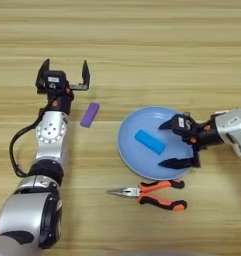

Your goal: Move the objects on the table

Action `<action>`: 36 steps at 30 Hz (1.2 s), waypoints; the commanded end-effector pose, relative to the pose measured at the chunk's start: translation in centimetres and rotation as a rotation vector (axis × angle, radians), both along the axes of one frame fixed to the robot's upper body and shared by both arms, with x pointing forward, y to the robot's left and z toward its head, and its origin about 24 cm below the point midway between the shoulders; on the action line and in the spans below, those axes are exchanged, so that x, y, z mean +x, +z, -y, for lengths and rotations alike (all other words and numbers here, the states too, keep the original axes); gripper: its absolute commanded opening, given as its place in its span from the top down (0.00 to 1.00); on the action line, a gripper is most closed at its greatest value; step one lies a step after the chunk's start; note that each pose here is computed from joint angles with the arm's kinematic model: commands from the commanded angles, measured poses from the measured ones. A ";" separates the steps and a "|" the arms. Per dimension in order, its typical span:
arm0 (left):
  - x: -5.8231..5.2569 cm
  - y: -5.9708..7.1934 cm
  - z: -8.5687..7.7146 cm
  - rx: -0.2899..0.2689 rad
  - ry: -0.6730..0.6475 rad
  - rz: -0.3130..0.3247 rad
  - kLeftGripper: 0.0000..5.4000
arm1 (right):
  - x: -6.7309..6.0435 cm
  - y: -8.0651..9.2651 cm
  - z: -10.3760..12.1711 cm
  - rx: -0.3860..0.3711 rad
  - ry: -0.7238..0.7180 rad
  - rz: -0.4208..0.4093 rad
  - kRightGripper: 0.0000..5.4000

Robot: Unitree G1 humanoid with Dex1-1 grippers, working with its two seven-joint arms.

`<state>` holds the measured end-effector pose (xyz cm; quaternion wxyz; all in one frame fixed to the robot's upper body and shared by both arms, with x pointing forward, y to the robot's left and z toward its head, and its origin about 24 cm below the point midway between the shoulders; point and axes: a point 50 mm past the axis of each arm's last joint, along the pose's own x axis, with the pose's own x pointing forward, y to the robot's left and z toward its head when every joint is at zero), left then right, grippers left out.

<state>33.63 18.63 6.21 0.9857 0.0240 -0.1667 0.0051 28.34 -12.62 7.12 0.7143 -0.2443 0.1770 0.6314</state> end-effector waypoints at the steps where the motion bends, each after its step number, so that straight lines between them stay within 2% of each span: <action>1: 0.3 0.5 0.1 0.005 -0.005 0.018 0.00 | 0.9 1.6 -0.4 0.067 -0.037 0.054 0.00; 11: 0.4 0.5 0.1 0.004 -0.005 0.017 0.00 | 1.6 3.9 -0.7 0.216 -0.107 0.124 0.00; 20: 0.3 0.5 0.2 0.006 -0.005 0.020 0.00 | 1.9 6.0 -0.2 0.378 -0.233 0.199 0.00; 26: 0.3 0.5 0.1 0.007 -0.005 0.021 0.00 | 2.6 7.9 0.8 0.522 -0.399 0.287 0.00; 36: 0.3 0.5 0.1 0.008 -0.004 0.022 0.00 | 2.7 10.0 3.0 0.671 -0.619 0.425 0.00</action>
